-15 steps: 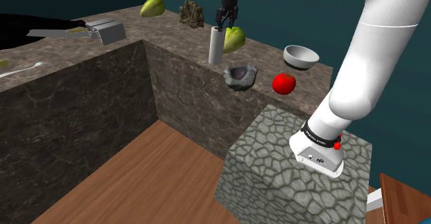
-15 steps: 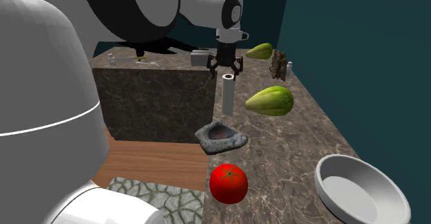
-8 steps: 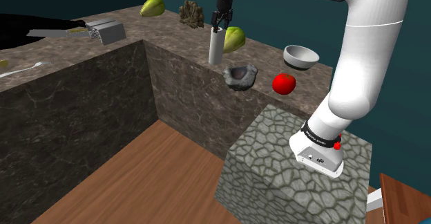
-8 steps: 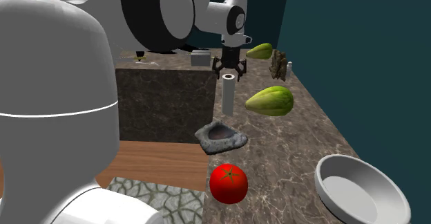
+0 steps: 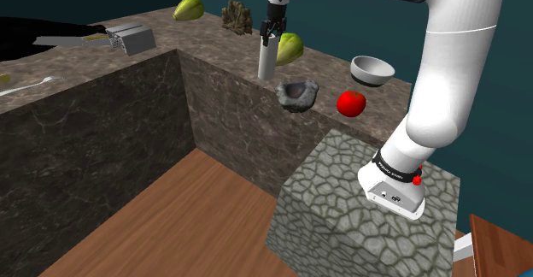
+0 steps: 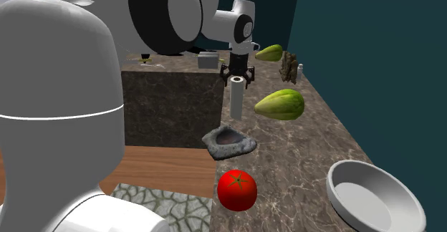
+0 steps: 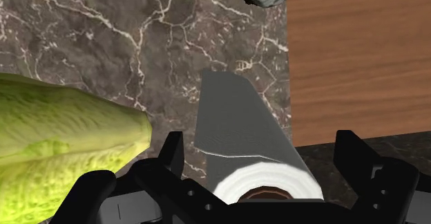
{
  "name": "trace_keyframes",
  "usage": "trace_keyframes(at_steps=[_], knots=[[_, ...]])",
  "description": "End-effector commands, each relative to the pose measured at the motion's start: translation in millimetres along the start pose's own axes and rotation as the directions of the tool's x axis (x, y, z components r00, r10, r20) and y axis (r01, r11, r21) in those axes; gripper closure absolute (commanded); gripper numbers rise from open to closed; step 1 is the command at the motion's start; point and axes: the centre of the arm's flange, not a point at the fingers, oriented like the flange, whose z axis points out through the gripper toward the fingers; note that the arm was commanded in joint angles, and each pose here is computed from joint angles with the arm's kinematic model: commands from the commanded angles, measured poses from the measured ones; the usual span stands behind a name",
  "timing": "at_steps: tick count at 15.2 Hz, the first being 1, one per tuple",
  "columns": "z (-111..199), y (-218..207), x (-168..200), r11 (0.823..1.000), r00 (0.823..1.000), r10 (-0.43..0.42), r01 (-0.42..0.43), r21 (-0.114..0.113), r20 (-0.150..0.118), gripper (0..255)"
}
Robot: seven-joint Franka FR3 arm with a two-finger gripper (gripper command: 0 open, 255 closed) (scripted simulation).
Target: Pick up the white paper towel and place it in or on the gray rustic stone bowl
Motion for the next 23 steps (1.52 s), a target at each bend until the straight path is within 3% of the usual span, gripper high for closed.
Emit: trace_keyframes(at_steps=[1,3,4,13,23], knots=[[0,0,0,1.0,1.0,0.0,0.0,0.0,0.0,0],[0,0,0,1.0,1.0,0.0,0.0,0.0,0.0,0],[0,0,0,1.0,1.0,0.0,0.0,0.0,0.0,255],[0,0,0,1.0,1.0,0.0,0.0,0.0,0.0,255],[-53,-2,0,1.0,1.0,0.0,0.0,0.0,0.0,255]])
